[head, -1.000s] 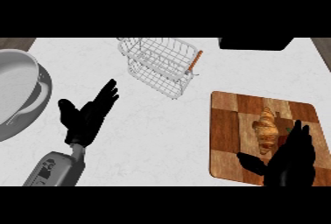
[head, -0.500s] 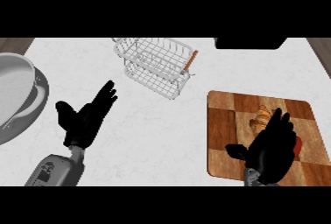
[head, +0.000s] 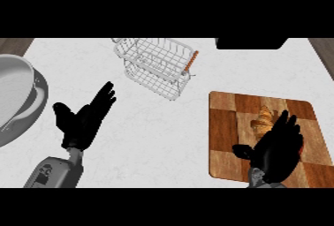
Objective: Pick the croissant from the cutting board and place it in the tiered basket
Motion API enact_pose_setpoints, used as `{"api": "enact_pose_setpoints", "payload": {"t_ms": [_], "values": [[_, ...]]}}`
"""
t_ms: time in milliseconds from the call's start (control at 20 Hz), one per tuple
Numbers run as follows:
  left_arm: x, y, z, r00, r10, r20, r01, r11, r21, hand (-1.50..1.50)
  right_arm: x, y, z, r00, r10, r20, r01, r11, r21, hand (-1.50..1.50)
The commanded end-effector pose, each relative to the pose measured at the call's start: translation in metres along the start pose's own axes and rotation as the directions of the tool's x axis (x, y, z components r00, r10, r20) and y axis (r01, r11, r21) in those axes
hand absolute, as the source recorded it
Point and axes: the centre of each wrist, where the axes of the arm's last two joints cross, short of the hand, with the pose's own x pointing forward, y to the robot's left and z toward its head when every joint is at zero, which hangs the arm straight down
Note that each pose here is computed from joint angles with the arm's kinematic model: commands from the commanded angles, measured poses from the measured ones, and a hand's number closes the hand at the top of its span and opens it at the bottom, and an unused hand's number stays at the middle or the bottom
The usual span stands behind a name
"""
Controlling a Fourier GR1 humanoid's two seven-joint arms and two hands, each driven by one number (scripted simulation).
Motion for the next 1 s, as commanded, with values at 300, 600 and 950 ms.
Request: {"api": "enact_pose_setpoints", "payload": {"t_ms": [300,600,950], "values": [[-0.005,0.000,-0.003,1.000,0.008,0.006,-0.007,1.000,-0.019,0.00,-0.003,0.021,-0.018,0.986,-0.087,-0.143,0.083,0.996,-0.031,-1.50],[0.000,0.004,-0.009,1.000,-0.008,-0.001,0.008,1.000,-0.008,0.00,-0.018,0.029,-0.026,0.983,-0.099,-0.153,0.098,0.995,-0.016,-1.50],[0.025,0.006,-0.010,1.000,0.002,-0.005,-0.002,1.000,0.017,0.00,-0.037,0.031,-0.041,0.982,-0.105,-0.155,0.107,0.994,0.003,-1.50]]}}
